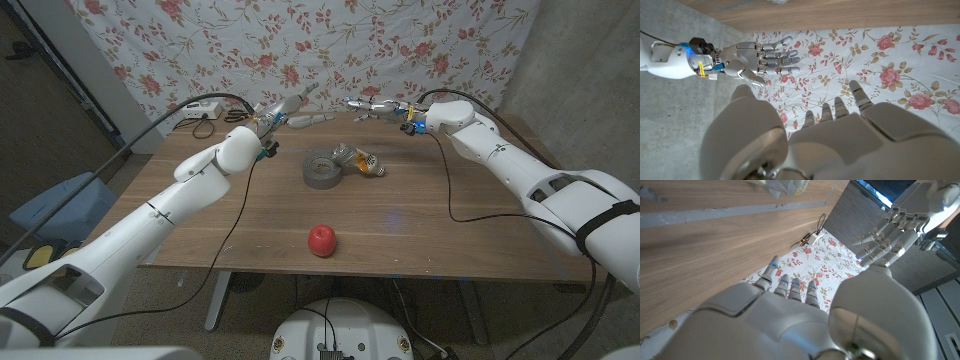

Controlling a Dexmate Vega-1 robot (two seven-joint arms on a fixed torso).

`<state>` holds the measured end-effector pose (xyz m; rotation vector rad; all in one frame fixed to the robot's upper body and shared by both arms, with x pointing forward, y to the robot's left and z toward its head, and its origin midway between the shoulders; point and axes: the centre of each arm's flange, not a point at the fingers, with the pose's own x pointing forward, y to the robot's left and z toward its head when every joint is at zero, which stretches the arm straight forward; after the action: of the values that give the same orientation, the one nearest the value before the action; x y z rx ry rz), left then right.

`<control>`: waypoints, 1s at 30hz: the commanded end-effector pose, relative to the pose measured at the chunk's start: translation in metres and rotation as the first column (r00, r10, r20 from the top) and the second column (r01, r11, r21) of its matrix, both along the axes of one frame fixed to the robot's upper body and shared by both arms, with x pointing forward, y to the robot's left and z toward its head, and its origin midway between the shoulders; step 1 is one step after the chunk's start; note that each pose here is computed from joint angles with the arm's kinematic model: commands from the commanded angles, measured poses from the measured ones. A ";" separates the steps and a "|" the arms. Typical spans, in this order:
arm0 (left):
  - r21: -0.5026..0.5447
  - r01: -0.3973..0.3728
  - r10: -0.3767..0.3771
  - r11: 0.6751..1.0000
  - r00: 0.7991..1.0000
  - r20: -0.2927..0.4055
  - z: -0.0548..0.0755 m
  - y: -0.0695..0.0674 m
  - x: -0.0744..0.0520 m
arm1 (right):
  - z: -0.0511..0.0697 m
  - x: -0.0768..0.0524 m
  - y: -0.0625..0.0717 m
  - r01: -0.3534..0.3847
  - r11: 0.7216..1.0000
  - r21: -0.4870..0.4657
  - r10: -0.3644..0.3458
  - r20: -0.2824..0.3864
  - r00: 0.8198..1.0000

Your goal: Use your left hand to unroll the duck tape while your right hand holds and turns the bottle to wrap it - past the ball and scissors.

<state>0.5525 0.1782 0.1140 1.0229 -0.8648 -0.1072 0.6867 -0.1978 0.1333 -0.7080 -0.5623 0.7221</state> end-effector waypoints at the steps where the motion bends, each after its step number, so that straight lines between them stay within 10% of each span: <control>1: -0.205 0.130 -0.134 0.970 0.991 -0.005 -0.007 0.030 0.008 | -0.001 -0.008 -0.019 -0.126 0.952 0.279 0.130 0.007 0.992; 30: -0.483 0.293 -0.340 0.825 0.940 -0.012 -0.027 0.069 0.010 | -0.035 -0.021 -0.071 -0.080 0.759 0.647 0.051 0.064 0.997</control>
<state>0.5644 0.2328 0.0953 0.5280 -0.9148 -0.1971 0.6714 -0.2443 0.1132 -0.1671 -0.7715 0.6393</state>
